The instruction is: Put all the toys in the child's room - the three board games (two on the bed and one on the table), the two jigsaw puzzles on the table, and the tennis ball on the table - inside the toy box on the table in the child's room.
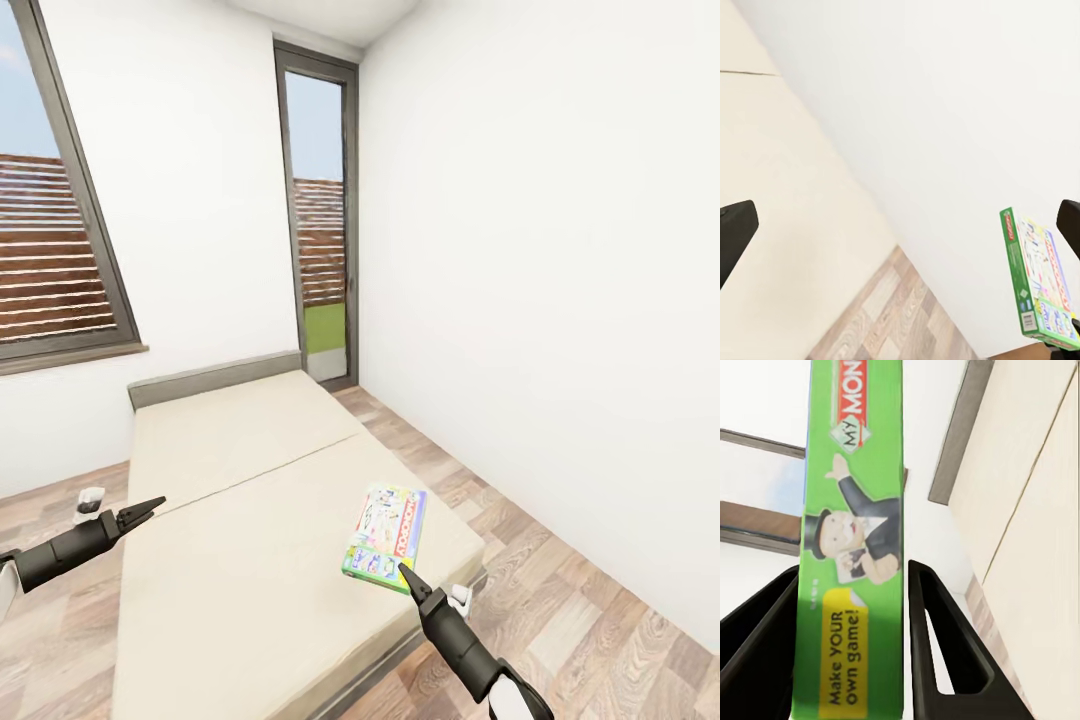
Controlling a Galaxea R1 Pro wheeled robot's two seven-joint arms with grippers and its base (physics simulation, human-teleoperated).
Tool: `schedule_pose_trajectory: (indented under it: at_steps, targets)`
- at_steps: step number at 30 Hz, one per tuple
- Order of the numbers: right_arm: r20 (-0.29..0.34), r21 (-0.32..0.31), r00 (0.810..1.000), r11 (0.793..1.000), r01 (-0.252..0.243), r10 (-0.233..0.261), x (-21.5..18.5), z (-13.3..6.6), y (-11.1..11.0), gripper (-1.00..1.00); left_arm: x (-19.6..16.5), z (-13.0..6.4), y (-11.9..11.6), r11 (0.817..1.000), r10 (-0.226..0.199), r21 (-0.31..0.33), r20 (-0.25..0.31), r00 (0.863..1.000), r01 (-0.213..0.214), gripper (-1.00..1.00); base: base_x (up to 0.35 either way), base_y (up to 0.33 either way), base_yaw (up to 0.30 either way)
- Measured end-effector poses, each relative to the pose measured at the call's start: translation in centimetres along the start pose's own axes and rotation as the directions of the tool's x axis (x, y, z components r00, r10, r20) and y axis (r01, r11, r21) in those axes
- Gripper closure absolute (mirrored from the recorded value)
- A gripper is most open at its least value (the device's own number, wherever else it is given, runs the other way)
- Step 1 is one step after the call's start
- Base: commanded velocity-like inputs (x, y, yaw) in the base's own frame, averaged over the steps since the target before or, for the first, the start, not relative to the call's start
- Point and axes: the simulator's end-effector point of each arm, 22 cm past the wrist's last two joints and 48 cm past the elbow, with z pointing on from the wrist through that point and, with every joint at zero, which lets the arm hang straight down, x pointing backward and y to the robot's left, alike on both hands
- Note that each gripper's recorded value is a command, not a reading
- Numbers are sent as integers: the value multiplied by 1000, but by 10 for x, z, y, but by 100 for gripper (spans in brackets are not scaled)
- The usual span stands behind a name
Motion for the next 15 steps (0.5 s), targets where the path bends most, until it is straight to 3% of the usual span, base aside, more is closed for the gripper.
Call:
schedule_pose_trajectory:
  at_steps: [9, 15]
  targets:
    - [12, 27, 1000, 999, -22, 21, -1, -5, -13, 100, 3, 1, 4, 1000, -4, -7, -6, 1000, 4, -100, -2, 0, -224]
    - [16, 35, 999, 999, -29, 28, -2, -7, -17, 100, 5, 4, 4, 1000, -9, -5, -9, 1000, 9, -100, -96, 60, -271]
